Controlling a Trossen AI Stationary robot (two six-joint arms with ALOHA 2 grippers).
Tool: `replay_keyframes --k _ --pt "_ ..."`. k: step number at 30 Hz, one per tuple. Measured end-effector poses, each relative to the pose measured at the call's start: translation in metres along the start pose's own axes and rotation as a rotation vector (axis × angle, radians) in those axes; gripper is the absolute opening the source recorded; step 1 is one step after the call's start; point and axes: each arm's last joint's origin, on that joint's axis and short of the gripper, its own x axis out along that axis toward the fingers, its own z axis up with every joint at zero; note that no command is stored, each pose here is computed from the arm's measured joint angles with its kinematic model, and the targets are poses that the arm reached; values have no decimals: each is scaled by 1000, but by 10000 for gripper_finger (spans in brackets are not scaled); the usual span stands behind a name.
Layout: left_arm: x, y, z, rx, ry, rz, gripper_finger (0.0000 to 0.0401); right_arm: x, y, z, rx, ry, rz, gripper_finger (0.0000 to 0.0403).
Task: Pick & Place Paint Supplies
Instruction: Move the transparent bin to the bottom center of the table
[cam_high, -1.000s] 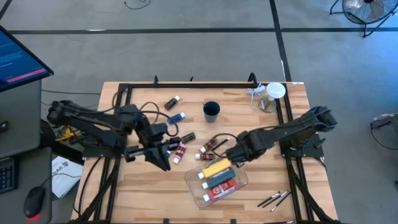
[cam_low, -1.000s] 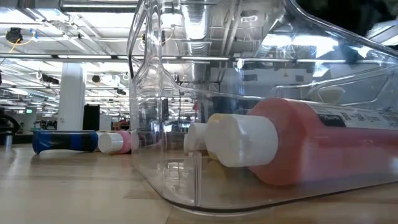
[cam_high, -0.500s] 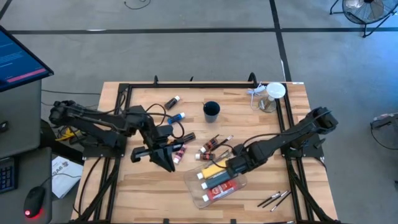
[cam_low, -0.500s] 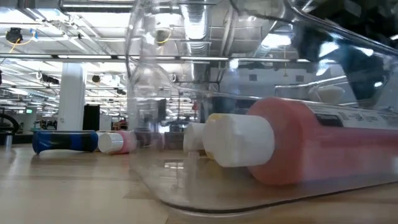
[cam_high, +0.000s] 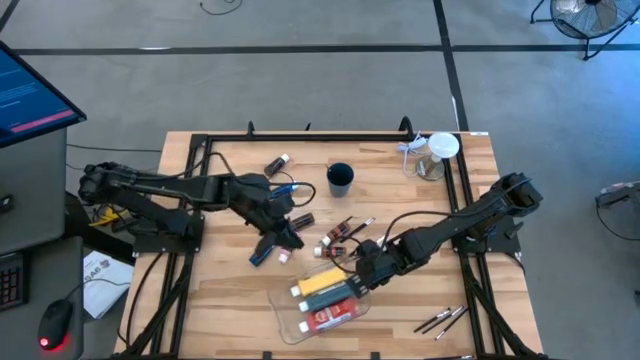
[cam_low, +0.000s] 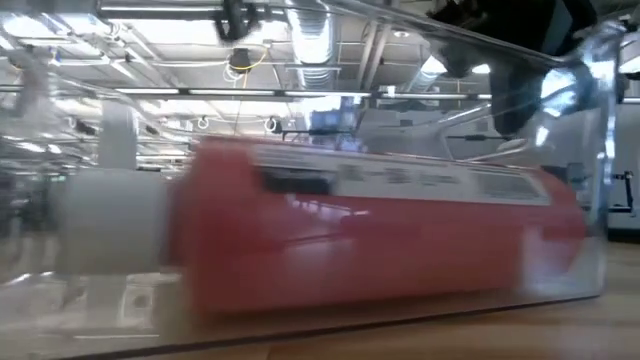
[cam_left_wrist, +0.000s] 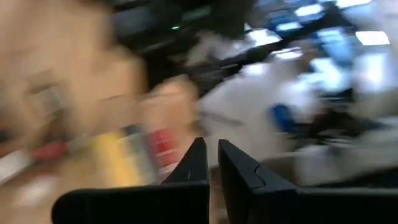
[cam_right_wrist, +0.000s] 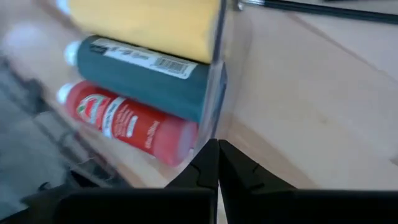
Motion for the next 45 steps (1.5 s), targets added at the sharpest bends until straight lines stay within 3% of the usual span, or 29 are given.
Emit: replay_keyframes --k 4,7,17,32,38,45 --pt "-4 15 -14 -26 68 280 1 2 3 0 -12 -2 23 0" --pt "-6 20 -22 -43 128 362 1 9 5 -2 -20 13 43 0" --pt "-8 22 -27 -25 165 436 1 36 32 -19 -159 107 210 0" --pt "-8 23 -27 -35 158 459 1 37 32 -1 -422 49 218 0" --pt "-8 23 -27 -59 155 463 1 39 30 10 -442 31 211 0" --pt "-10 25 -32 -82 195 488 1 38 36 15 -520 6 292 0"
